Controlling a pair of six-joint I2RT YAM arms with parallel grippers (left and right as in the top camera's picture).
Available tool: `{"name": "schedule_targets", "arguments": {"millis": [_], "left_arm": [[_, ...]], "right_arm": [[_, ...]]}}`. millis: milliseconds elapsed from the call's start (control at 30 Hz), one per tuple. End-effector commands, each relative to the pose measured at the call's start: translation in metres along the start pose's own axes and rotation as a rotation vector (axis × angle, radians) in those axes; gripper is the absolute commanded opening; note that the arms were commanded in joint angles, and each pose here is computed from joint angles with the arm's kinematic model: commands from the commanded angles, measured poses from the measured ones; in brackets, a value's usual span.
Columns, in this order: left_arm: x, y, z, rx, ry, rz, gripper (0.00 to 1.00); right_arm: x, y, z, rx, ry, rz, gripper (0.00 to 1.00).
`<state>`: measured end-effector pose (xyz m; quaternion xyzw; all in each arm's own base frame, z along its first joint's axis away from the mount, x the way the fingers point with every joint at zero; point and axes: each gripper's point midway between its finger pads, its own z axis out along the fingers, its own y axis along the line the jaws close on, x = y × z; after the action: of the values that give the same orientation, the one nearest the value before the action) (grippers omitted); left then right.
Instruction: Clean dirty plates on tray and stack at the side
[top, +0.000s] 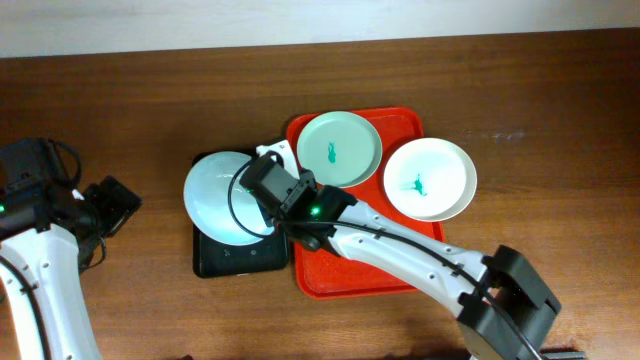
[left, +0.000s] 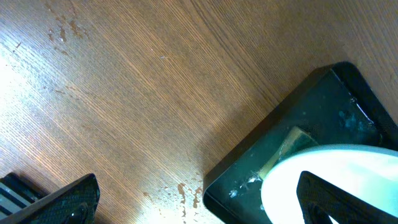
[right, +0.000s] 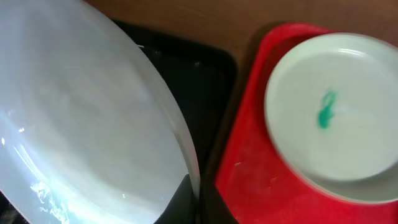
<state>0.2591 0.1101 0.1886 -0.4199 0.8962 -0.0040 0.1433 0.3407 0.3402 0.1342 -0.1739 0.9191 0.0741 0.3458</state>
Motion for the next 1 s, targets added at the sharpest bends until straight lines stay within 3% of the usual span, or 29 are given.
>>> {"name": "schedule_targets", "arguments": {"millis": [0,200,333,533,967], "left_arm": [[-0.002,-0.001,-0.003,0.009,-0.005,-0.014,0.99],[-0.002,-0.001,-0.003,0.01,-0.006,-0.014,0.99],[-0.002,-0.001,-0.003,0.009,-0.005,-0.014,0.99],[-0.002,-0.001,-0.003,0.01,-0.006,-0.014,0.99],[-0.002,-0.001,-0.003,0.01,-0.005,-0.014,0.99]], "right_arm": [[-0.033,-0.017,-0.02,0.126,-0.125,-0.071,0.04],[-0.057,-0.006,-0.064,0.131,-0.224,-0.227,0.04],[-0.064,-0.019,-0.087,0.359,-0.303,-0.302,0.04],[-0.076,-0.019,-0.114,0.523,-0.403,-0.323,0.04],[-0.077,-0.008,-0.125,0.559,-0.421,-0.411,0.04]]}}
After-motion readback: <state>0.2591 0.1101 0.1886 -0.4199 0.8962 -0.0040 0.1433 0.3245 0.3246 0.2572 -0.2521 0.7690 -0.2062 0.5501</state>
